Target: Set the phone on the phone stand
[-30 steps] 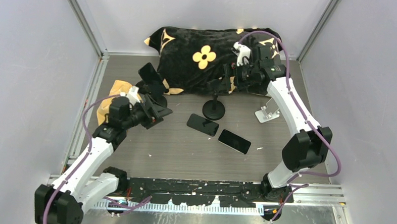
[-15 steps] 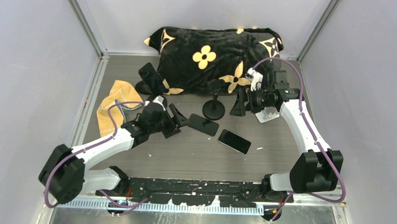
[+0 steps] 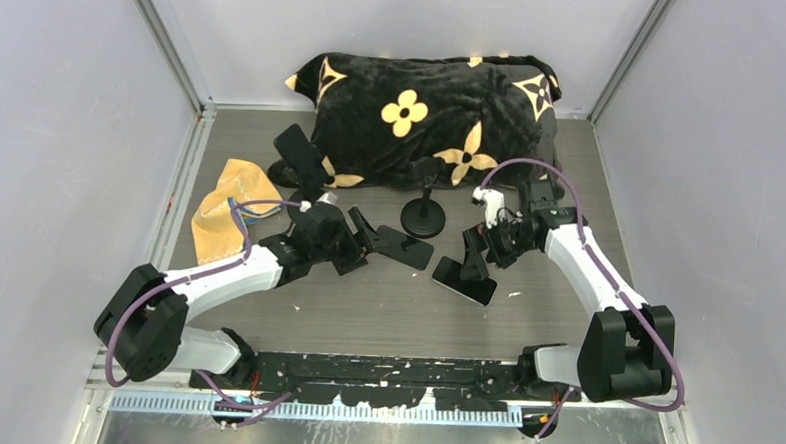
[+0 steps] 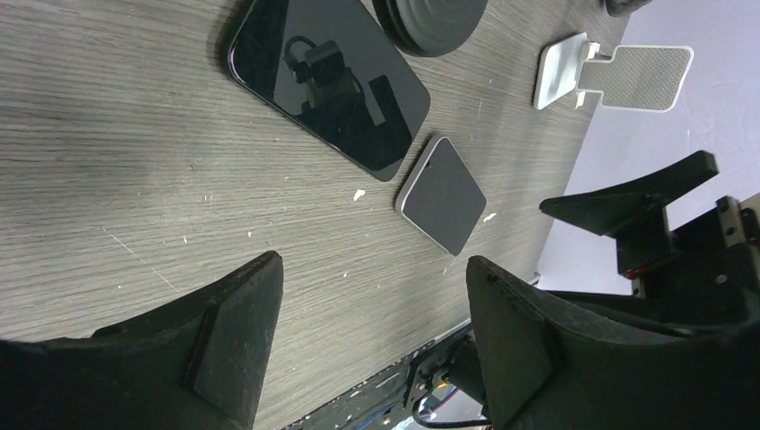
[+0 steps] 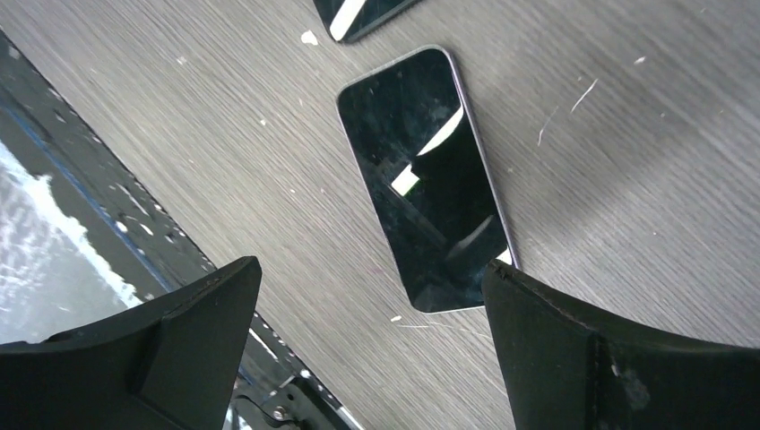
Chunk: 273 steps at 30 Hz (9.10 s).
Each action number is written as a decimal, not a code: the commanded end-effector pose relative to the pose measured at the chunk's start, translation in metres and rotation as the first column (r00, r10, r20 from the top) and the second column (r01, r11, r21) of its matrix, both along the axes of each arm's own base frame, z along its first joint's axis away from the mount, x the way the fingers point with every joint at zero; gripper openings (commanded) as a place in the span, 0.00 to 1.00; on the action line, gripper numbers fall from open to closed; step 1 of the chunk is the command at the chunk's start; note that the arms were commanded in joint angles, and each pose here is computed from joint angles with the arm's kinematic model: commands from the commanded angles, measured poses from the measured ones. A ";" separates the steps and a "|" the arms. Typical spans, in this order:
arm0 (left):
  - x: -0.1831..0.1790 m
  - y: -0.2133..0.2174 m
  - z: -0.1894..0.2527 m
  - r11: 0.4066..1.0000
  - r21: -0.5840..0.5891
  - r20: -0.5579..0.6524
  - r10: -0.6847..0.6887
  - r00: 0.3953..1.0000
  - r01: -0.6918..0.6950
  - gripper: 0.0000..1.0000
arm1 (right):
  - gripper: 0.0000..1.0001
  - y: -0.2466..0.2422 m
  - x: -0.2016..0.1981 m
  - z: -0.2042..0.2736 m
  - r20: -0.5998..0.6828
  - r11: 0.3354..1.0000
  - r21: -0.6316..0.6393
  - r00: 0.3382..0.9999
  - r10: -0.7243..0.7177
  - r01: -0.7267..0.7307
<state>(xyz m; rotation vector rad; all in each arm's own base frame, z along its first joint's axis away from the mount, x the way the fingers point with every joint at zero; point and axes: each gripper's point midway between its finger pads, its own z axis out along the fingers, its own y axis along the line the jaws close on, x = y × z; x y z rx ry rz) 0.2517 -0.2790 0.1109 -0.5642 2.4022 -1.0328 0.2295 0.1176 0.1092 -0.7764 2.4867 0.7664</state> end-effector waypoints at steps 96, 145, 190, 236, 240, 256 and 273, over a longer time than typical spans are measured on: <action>0.015 -0.130 0.048 0.909 -0.379 0.179 -0.113 0.977 0.175 0.01 | 0.09 0.075 0.021 0.032 -0.011 0.998 0.051 0.999 0.033 -0.033; -0.093 -0.076 0.178 0.562 0.460 0.782 -0.623 -0.014 0.687 0.00 | 0.62 0.119 -0.079 0.153 0.296 0.552 0.200 0.587 0.753 -0.809; 0.037 -0.013 0.181 0.941 0.285 0.636 -0.328 0.698 0.183 0.79 | 0.01 0.027 -0.005 0.111 0.179 0.926 0.308 0.969 0.169 -0.218; 0.142 -0.064 0.140 0.665 0.745 0.310 -0.280 0.909 -0.049 0.35 | 0.01 0.002 0.004 0.102 0.165 0.912 0.410 0.985 -0.041 -0.031; 0.142 -0.064 0.136 0.661 0.749 0.306 -0.283 0.909 -0.046 0.31 | 0.01 0.002 0.004 0.102 0.164 0.911 0.411 0.986 -0.041 -0.030; 0.147 -0.072 0.148 0.617 0.787 0.365 -0.479 0.798 0.010 0.01 | 0.01 0.004 0.000 0.107 0.181 0.907 0.417 0.983 -0.023 -0.055; 0.100 -0.130 0.164 0.661 0.616 0.474 -0.746 0.468 0.428 0.00 | 0.01 0.007 -0.007 0.166 0.433 0.852 0.300 0.857 0.278 -0.428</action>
